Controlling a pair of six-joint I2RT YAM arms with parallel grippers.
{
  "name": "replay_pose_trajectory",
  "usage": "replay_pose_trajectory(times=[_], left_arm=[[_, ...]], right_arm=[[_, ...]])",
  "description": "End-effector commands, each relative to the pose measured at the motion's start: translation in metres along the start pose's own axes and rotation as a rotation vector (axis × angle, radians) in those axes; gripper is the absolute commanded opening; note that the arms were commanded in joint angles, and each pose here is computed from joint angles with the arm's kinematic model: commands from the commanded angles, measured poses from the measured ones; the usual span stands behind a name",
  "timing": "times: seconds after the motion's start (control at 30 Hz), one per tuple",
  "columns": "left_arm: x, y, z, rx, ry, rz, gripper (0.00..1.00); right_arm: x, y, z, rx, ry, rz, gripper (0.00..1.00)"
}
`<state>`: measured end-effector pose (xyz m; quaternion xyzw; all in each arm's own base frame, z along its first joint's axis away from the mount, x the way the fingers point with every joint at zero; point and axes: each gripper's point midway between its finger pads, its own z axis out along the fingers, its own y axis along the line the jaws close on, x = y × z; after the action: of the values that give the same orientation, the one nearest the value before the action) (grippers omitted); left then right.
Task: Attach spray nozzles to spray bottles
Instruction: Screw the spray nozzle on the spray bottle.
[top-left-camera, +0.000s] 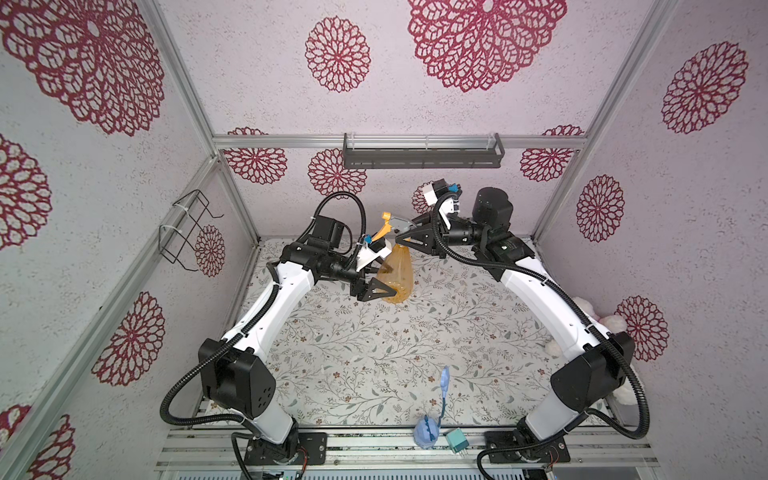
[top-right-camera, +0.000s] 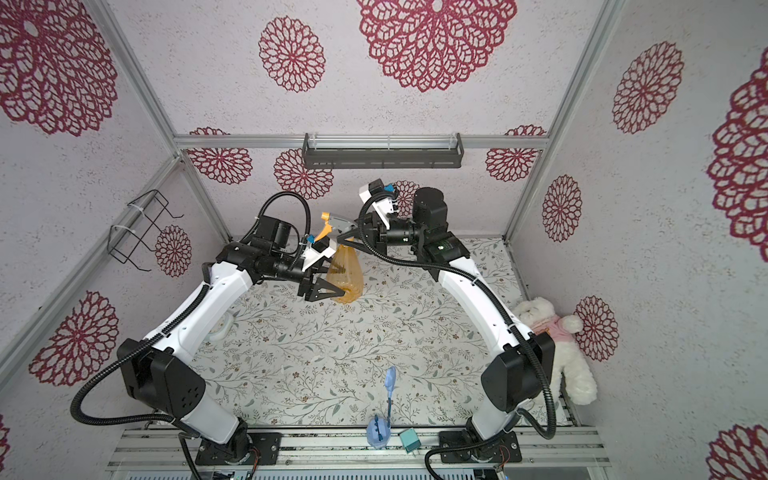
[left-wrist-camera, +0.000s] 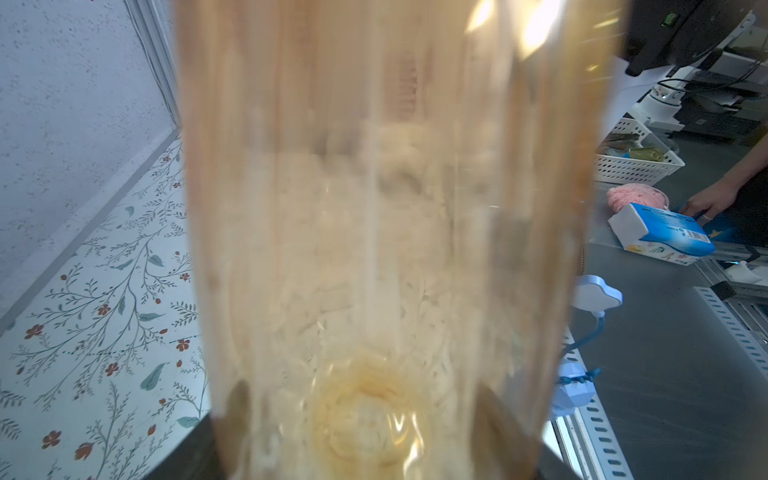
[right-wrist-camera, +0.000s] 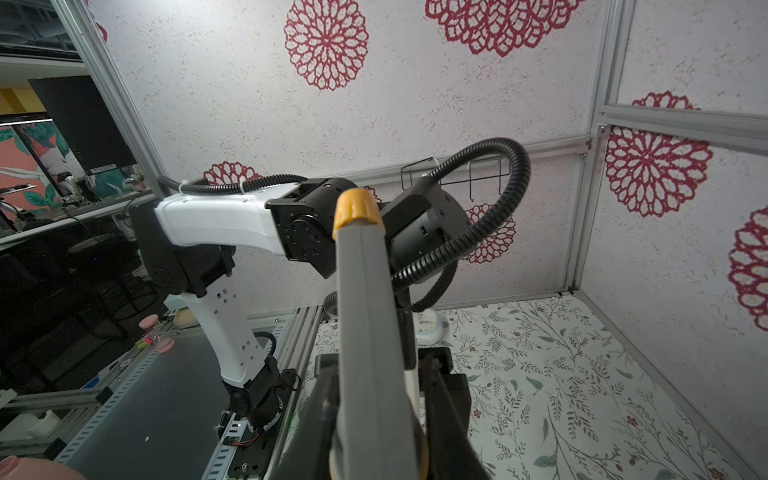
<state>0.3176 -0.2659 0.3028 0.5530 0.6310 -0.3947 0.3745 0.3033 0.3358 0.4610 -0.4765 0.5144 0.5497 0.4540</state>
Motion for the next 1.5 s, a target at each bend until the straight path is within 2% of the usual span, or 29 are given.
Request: replay_pose_trajectory(times=[0.0,0.03,0.3,0.37,0.47,0.57,0.7,0.97,1.2,1.47], left_arm=[[-0.010,0.011,-0.007,-0.094,-0.035,0.063,0.81],[-0.013,0.010,-0.010,-0.110,-0.055,0.072,0.99],[-0.020,0.003,-0.024,-0.170,-0.158,0.084,0.97],[-0.021,0.011,-0.028,-0.250,-0.173,0.069,0.97],[-0.029,0.031,-0.044,-0.473,-0.233,0.035,0.97],[-0.032,0.027,-0.046,-0.538,-0.256,0.047,0.97],[-0.030,0.019,-0.029,-0.467,-0.248,0.070,0.98],[-0.038,0.033,-0.011,-0.458,-0.246,0.073,0.97],[-0.043,0.006,0.005,-0.265,-0.287,0.115,0.97],[-0.049,0.016,0.008,-0.271,-0.300,0.120,0.98]], right_arm=[[-0.026,0.027,-0.010,-0.011,-0.023,-0.069,0.00],[-0.028,0.028,-0.010,-0.013,-0.030,-0.073,0.00],[-0.032,0.029,-0.011,-0.037,-0.052,-0.107,0.00],[-0.033,0.026,-0.012,-0.022,-0.055,-0.109,0.00],[-0.035,0.010,-0.013,0.074,-0.058,-0.104,0.00],[-0.041,0.001,-0.014,0.136,-0.084,-0.103,0.00],[-0.046,0.002,-0.011,0.130,-0.096,-0.107,0.00],[-0.048,0.008,-0.003,0.140,-0.099,-0.123,0.00],[-0.041,0.013,0.001,0.111,-0.092,-0.155,0.00],[-0.048,0.034,-0.002,0.016,-0.166,-0.183,0.00]])
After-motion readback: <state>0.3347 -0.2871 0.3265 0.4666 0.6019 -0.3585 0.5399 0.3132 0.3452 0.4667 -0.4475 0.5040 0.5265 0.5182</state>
